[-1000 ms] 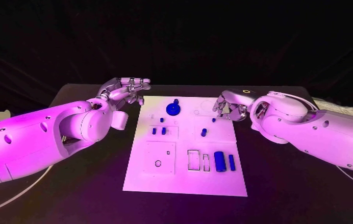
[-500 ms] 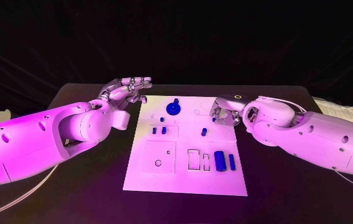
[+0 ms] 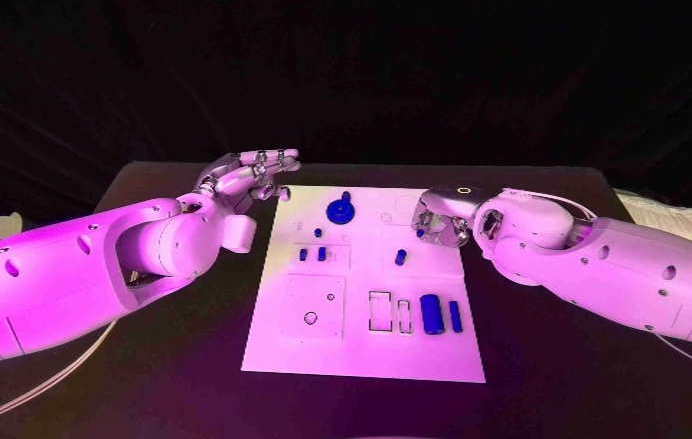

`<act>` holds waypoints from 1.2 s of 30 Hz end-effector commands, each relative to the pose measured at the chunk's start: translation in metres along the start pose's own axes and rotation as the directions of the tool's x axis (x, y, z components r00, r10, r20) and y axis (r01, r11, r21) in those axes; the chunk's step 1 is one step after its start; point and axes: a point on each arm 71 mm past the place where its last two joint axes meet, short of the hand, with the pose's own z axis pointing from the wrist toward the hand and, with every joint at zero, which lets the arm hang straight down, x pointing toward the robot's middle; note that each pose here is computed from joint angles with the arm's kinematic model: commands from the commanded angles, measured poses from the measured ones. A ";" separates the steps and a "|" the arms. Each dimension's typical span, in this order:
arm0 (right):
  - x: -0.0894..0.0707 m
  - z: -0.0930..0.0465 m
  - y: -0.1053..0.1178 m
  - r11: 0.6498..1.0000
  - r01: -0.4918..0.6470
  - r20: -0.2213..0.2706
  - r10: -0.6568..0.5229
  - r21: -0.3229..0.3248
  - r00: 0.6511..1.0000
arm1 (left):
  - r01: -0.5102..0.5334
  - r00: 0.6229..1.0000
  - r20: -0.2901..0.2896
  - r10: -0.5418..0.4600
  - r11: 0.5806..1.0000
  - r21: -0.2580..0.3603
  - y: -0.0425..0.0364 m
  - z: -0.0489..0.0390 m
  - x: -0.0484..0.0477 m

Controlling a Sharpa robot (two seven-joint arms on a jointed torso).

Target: Assemble the parts on the task board

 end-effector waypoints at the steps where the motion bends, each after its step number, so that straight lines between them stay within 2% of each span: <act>1: 0.004 0.001 0.001 1.000 0.030 -0.036 -0.030 0.000 0.999 | 0.013 1.000 -0.017 -0.013 1.000 0.008 -0.0007 -0.0001 0.0032; 10: 0.012 0.003 0.006 0.999 0.041 -0.065 -0.041 -0.011 0.997 | 0.012 1.000 -0.021 -0.012 1.000 0.016 -0.0012 -0.0007 0.0047; 18: 0.013 0.003 0.009 0.998 0.055 -0.051 -0.056 -0.013 0.997 | 0.000 1.000 -0.026 0.000 1.000 0.017 -0.0013 -0.0006 0.0047; 29: 0.004 -0.001 0.012 0.999 0.042 0.055 -0.041 -0.021 0.998 | -0.007 1.000 -0.025 0.007 1.000 0.016 -0.0013 0.0001 0.0032; 36: -0.006 -0.005 0.012 0.999 0.023 0.100 -0.021 -0.023 0.995 | -0.007 1.000 -0.026 0.007 1.000 0.011 -0.0007 0.0005 0.0033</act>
